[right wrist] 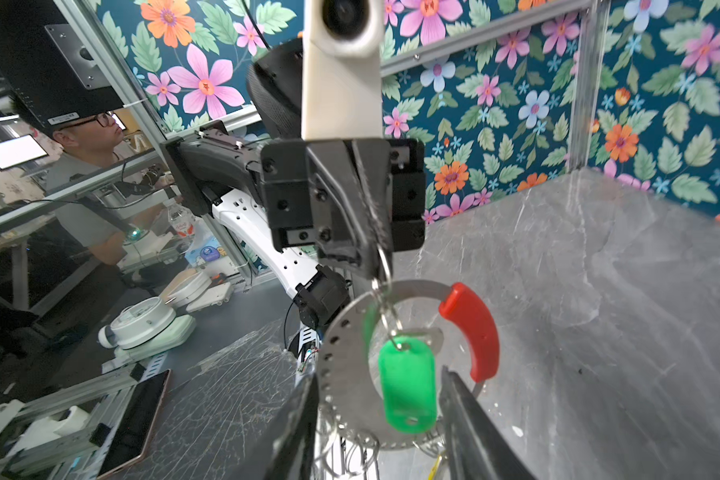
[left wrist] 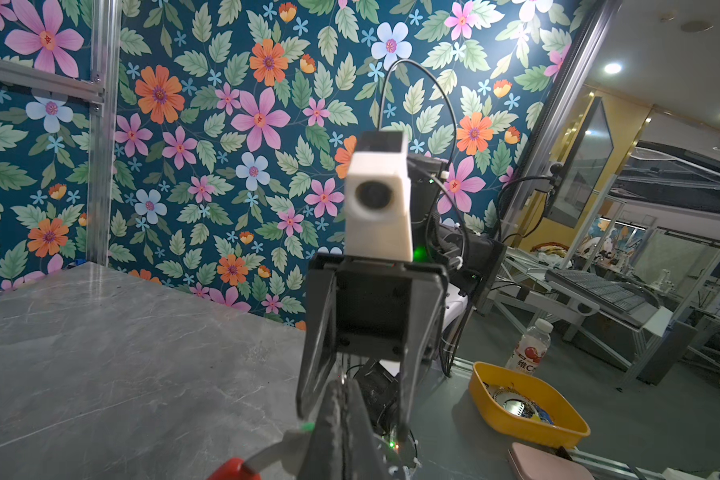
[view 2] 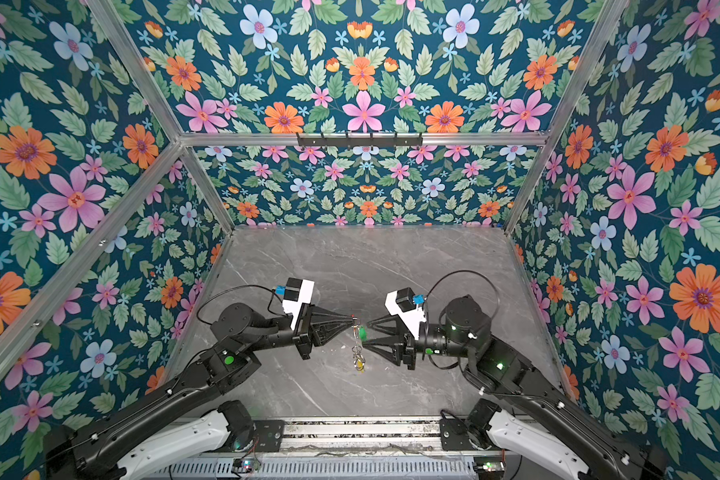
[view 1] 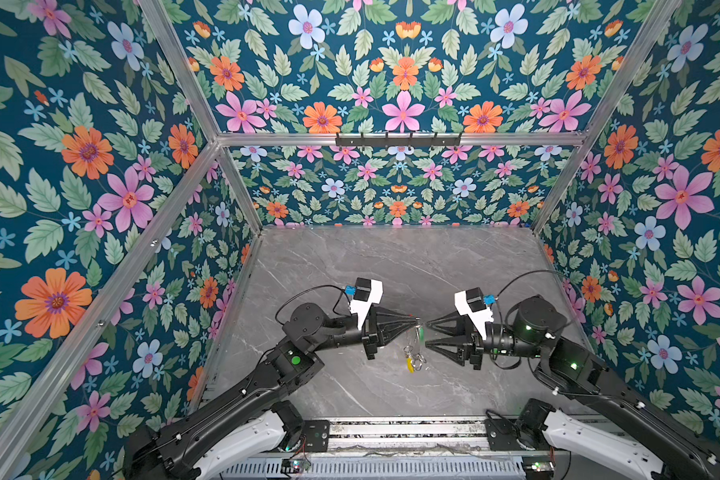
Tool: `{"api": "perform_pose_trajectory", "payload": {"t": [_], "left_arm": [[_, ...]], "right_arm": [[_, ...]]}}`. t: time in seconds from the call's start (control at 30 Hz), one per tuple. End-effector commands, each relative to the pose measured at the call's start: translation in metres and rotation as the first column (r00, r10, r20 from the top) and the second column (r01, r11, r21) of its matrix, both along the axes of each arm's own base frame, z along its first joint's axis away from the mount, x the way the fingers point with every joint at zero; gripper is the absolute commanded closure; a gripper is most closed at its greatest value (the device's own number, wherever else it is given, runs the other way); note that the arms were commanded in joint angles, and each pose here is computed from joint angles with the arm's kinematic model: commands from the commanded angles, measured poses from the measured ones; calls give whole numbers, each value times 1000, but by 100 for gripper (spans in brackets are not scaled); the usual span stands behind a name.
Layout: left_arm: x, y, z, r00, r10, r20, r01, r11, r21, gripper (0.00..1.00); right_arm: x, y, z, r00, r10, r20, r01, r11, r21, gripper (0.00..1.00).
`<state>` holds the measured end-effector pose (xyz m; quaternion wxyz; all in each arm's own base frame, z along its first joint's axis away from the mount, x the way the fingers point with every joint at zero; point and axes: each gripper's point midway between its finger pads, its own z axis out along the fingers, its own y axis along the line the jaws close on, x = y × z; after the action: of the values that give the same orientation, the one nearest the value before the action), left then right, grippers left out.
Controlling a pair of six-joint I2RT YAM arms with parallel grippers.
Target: Remove the keys from the keyring
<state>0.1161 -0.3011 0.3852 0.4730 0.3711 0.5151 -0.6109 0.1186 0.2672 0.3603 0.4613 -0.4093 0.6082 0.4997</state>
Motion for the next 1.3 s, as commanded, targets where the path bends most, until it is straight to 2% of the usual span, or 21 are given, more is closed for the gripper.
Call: {"api": "perform_pose_trajectory", "payload": {"t": [0.0,0.17,0.3,0.73,1.0,1.27], "left_arm": [[-3,4,12,999,5,52,-2,999,-46,100],[-6,9,17,998,5,64,2,995,-96,100],[-8,13,21,997,5,72,5,989,-147,100],[-9,18,25,997,10,74,6,977,-213,100],[-5,18,24,998,26,65,-11,975,-220,100],[-4,15,21,998,21,57,-9,977,-214,100]], "right_arm": [[4,-10,15,996,-65,61,64,998,9,51],[8,0,43,997,-44,66,37,993,109,51],[9,12,47,999,8,42,-14,989,150,52],[7,27,34,995,99,-6,-96,981,166,66],[6,29,29,993,116,-18,-112,980,162,82],[4,30,29,991,134,-28,-128,977,168,84]]}}
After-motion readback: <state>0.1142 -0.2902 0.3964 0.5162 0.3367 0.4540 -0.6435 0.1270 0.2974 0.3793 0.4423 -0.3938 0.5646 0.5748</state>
